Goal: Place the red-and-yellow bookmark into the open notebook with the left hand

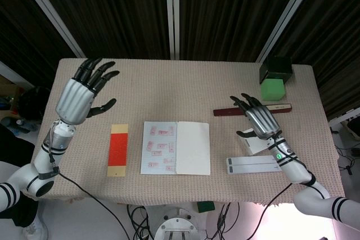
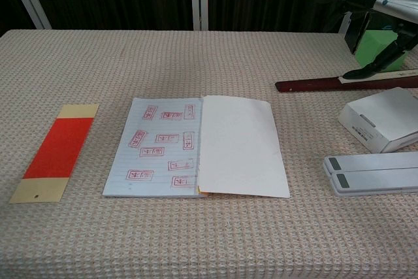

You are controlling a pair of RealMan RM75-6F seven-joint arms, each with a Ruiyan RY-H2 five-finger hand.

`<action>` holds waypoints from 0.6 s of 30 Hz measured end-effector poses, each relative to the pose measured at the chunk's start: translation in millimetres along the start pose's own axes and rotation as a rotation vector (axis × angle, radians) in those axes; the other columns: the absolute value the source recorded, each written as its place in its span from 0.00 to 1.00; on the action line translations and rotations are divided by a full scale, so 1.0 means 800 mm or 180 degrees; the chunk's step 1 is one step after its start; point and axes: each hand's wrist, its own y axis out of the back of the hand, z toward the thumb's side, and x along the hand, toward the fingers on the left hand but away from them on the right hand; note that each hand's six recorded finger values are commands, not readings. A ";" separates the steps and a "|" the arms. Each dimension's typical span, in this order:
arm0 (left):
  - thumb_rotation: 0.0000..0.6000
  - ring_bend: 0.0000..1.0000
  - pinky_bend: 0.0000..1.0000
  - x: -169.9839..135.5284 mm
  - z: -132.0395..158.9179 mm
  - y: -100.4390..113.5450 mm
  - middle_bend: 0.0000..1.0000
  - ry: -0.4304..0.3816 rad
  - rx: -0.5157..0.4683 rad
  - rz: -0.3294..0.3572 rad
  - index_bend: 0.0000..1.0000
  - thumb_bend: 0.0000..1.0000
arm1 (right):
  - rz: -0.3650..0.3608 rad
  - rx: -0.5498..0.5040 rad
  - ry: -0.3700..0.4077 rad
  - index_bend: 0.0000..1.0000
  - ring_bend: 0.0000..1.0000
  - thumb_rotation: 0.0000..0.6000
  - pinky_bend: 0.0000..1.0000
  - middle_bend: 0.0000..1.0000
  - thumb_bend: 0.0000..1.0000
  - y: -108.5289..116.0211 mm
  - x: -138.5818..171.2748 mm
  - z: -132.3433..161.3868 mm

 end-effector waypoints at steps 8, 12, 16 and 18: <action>1.00 0.06 0.13 -0.012 -0.015 -0.006 0.15 0.0071 0.0125 -0.0144 0.22 0.17 | -0.0018 0.0015 -0.0116 0.07 0.06 1.00 0.17 0.23 0.09 0.003 0.019 -0.016; 1.00 0.06 0.13 -0.032 -0.032 -0.014 0.15 0.0152 0.0269 -0.0376 0.22 0.17 | -0.0019 -0.0018 -0.0190 0.08 0.06 1.00 0.17 0.23 0.09 0.008 0.042 -0.027; 1.00 0.06 0.13 -0.057 -0.047 -0.030 0.15 0.0213 0.0428 -0.0709 0.22 0.17 | -0.0053 -0.0138 -0.0193 0.11 0.06 1.00 0.18 0.23 0.09 0.026 0.078 -0.034; 1.00 0.06 0.13 -0.072 -0.053 -0.042 0.15 0.0215 0.0557 -0.0931 0.22 0.17 | -0.0131 -0.0070 -0.0231 0.11 0.06 1.00 0.18 0.23 0.09 0.042 0.106 -0.043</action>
